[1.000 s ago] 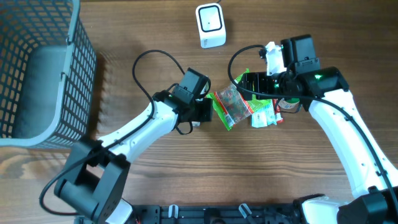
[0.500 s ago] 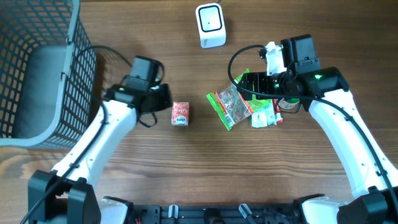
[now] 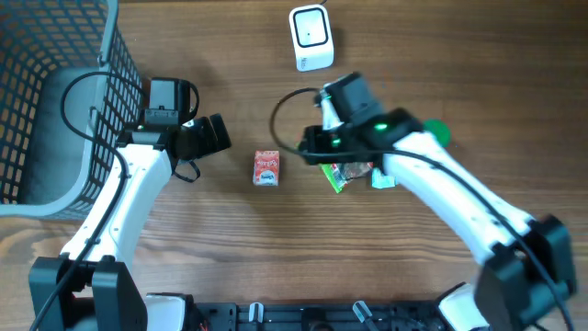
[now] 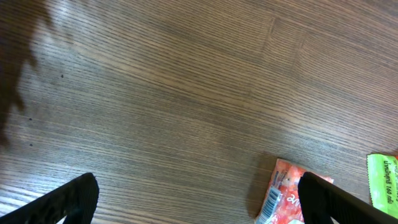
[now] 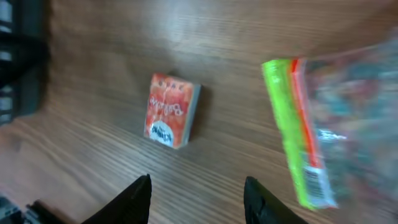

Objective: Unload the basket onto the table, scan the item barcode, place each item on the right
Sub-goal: 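Grasp tissue pack with right gripper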

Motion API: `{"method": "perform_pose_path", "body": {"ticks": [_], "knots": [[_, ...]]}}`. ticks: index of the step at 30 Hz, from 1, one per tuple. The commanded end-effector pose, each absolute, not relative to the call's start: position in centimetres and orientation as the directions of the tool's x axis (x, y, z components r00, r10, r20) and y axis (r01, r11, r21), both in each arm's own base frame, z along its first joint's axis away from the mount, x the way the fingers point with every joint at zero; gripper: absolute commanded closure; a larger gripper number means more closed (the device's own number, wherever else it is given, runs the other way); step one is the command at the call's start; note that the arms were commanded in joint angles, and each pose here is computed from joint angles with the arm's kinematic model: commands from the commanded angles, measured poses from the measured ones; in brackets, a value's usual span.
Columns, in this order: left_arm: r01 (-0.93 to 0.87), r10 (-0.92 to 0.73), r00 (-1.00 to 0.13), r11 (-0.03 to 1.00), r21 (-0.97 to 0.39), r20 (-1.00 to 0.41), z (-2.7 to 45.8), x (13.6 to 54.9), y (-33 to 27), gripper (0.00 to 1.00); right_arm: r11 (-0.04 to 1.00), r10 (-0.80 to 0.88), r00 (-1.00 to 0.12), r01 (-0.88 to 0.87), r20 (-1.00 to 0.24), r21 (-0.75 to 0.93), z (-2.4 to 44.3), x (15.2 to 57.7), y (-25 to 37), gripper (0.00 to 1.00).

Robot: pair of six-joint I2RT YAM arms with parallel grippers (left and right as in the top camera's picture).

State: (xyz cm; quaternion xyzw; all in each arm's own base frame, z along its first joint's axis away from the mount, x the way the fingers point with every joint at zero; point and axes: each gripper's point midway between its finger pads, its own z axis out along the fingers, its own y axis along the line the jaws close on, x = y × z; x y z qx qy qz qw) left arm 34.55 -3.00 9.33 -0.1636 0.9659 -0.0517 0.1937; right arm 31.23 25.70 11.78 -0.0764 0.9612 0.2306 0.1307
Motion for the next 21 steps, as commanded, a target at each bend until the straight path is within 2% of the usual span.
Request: {"method": "perform_pose_path", "body": {"ticks": [1, 4, 9, 16, 19, 21], "knots": [[-0.298, -0.331, -0.87, 0.943, -0.146, -0.364, 9.3, 34.8, -2.6, 0.0, 0.902, -0.054, -0.974, -0.143, -0.222, 0.407, 7.7, 30.9, 28.3, 0.53], [-0.298, -0.331, -0.87, 0.943, -0.146, -0.364, 9.3, 34.8, -2.6, 0.0, 0.896, -0.074, -0.977, -0.153, -0.2, 0.417, 4.8, 30.8, 30.4, 0.6], [-0.297, -0.331, -0.87, 0.943, -0.146, -0.364, 9.3, 34.8, -2.6, 0.0, 0.889, -0.071, -0.982, -0.141, -0.174, 0.435, 1.8, 31.2, 31.7, 0.61], [-0.297, -0.331, -0.87, 0.943, -0.146, -0.364, 9.3, 34.8, -2.6, 0.0, 0.883, -0.054, -0.987, -0.119, -0.154, 0.454, -0.2, 31.6, 32.4, 0.63], [-0.298, -0.331, -0.87, 0.943, -0.146, -0.364, 9.3, 34.8, -2.6, 0.0, 0.889, -0.052, -0.99, -0.104, -0.129, 0.446, -1.8, 31.4, 32.3, 0.75], [-0.298, -0.331, -0.87, 0.943, -0.146, -0.364, 9.3, 34.8, -2.6, 0.0, 0.901, -0.036, -0.995, -0.073, -0.094, 0.427, -2.9, 31.0, 31.9, 0.96]]}}
